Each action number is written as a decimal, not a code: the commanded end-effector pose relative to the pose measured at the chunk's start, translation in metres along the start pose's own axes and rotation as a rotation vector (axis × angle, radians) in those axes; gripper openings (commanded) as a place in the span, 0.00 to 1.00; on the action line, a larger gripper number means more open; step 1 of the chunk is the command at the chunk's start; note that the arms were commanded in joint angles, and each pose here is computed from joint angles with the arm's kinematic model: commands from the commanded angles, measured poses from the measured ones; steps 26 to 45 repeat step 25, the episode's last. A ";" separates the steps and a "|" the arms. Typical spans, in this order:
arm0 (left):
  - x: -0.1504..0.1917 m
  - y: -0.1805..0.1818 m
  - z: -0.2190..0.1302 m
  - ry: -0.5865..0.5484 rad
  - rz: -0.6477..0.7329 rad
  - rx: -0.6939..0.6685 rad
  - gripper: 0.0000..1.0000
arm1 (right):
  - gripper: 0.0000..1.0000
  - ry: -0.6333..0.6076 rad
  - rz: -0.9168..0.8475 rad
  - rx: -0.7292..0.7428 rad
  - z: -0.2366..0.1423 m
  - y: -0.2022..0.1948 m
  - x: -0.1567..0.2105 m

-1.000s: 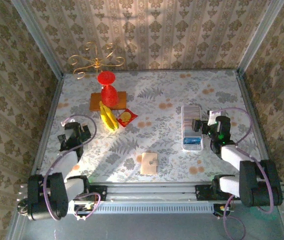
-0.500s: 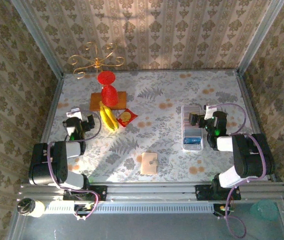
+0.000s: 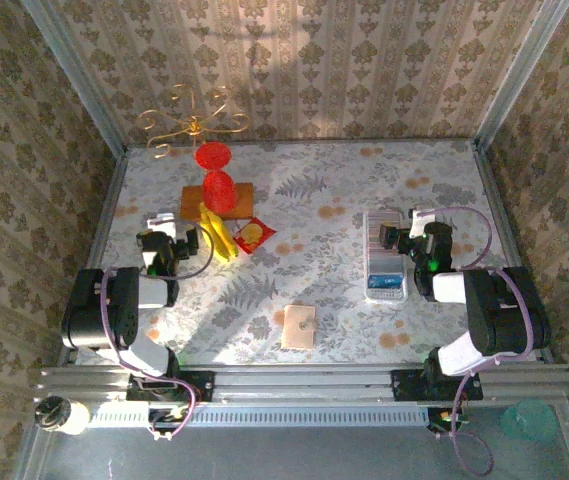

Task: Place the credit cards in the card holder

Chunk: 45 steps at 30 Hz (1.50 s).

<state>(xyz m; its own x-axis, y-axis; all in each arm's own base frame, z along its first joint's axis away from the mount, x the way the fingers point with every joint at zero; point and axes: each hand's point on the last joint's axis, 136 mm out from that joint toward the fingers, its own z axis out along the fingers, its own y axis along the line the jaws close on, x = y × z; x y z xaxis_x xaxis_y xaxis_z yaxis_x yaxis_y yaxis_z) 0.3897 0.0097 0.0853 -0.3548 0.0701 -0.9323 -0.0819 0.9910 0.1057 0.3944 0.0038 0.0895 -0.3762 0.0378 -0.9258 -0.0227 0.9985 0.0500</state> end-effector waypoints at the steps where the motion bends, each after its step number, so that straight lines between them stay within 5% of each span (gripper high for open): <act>1: -0.016 0.004 0.002 -0.050 0.024 -0.044 1.00 | 1.00 -0.028 -0.002 0.036 0.002 -0.004 -0.010; 45: -0.016 0.004 0.002 -0.048 0.024 -0.042 1.00 | 1.00 -0.025 -0.005 0.041 0.003 -0.004 -0.009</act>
